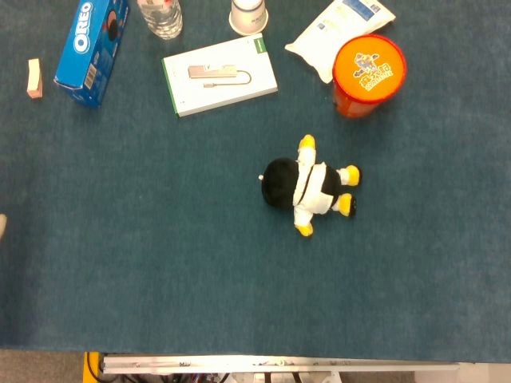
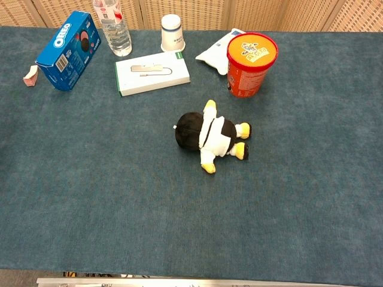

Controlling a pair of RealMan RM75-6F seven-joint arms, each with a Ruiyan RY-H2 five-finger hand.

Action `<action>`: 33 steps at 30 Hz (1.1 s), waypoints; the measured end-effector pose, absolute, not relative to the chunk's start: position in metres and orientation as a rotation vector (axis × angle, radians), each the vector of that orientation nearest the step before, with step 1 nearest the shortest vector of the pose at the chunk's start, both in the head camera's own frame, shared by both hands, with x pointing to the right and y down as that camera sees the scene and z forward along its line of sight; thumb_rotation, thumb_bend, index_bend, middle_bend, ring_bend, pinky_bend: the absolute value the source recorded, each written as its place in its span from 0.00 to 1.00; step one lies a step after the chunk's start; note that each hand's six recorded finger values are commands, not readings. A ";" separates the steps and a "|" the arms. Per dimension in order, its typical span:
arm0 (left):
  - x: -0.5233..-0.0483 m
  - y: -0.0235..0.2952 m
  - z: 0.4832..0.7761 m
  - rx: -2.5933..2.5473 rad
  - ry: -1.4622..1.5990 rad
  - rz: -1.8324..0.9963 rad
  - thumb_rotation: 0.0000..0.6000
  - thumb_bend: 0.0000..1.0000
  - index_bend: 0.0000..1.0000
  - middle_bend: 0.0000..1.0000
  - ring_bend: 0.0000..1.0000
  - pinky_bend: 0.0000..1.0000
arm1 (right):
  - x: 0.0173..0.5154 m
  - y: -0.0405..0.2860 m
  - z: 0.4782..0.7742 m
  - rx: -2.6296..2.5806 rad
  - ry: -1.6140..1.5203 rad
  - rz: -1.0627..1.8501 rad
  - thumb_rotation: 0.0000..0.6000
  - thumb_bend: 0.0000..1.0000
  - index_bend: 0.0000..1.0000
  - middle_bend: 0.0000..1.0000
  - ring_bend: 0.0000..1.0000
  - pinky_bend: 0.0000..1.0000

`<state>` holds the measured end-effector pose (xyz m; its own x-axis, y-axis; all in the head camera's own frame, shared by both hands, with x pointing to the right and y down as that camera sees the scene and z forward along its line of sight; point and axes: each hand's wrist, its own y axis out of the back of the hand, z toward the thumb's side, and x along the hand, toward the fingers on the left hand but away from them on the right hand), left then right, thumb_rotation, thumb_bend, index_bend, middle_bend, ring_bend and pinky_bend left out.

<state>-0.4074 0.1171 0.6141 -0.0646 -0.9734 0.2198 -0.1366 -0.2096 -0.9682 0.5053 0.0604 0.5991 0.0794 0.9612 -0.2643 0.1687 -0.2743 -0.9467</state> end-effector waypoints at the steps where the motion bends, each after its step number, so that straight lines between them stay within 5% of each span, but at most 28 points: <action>1: -0.408 0.117 0.614 -1.429 1.255 -1.367 1.00 0.25 0.00 0.00 0.00 0.02 | 0.505 0.060 0.599 -1.575 -1.154 1.275 1.00 0.00 0.00 0.02 0.00 0.06; 21: -0.409 0.121 0.612 -1.425 1.266 -1.368 1.00 0.25 0.00 0.00 0.00 0.02 | 0.490 0.056 0.598 -1.648 -1.123 1.218 1.00 0.00 0.00 0.02 0.00 0.06; 33: -0.410 0.123 0.613 -1.426 1.270 -1.373 1.00 0.25 0.00 0.00 0.00 0.02 | 0.425 0.041 0.608 -1.874 -0.935 1.086 1.00 0.00 0.00 0.02 0.00 0.06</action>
